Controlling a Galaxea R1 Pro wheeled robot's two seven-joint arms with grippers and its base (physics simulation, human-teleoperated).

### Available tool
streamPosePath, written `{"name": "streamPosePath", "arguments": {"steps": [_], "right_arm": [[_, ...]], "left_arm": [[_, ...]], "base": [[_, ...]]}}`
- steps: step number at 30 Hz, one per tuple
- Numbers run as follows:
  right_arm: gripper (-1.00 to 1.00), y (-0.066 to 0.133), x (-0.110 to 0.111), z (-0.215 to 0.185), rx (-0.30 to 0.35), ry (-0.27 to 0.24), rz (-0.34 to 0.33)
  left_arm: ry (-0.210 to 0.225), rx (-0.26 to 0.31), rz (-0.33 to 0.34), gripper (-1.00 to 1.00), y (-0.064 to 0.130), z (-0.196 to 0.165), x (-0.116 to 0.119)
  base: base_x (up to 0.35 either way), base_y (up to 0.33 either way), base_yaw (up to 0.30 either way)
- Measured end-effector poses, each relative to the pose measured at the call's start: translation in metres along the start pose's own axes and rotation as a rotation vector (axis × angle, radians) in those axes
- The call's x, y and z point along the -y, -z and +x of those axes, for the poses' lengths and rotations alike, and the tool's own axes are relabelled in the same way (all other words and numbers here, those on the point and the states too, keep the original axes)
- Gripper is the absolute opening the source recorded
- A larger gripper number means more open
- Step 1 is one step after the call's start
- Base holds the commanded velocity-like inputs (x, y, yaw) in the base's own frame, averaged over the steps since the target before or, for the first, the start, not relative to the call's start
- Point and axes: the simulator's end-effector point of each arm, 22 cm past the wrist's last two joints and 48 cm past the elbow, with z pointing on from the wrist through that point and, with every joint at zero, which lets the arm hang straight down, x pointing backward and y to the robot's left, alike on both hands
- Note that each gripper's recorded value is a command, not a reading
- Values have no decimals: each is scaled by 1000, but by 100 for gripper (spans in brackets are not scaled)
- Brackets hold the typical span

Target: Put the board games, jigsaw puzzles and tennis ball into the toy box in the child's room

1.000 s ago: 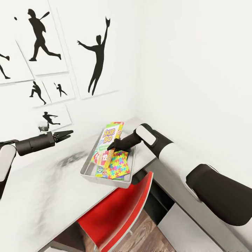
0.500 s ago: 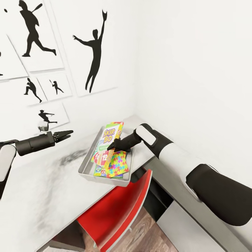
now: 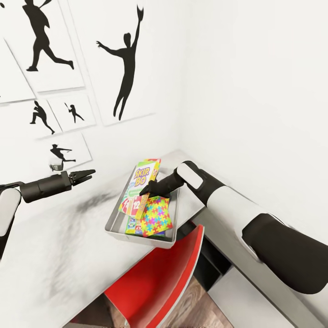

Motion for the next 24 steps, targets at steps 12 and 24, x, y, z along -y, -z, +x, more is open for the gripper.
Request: {"name": "streamPosePath", "arguments": {"steps": [12,24], "right_arm": [[-100,-4,4,0,7,-7,2],[-100,-5,7,0,13,-14,4]], "left_arm": [[3,-3,-3,100,-1,1,-3],[2,-3,-4,100,-1,2,-3]], "base": [[-8,0,0],[-6,0,0]]}}
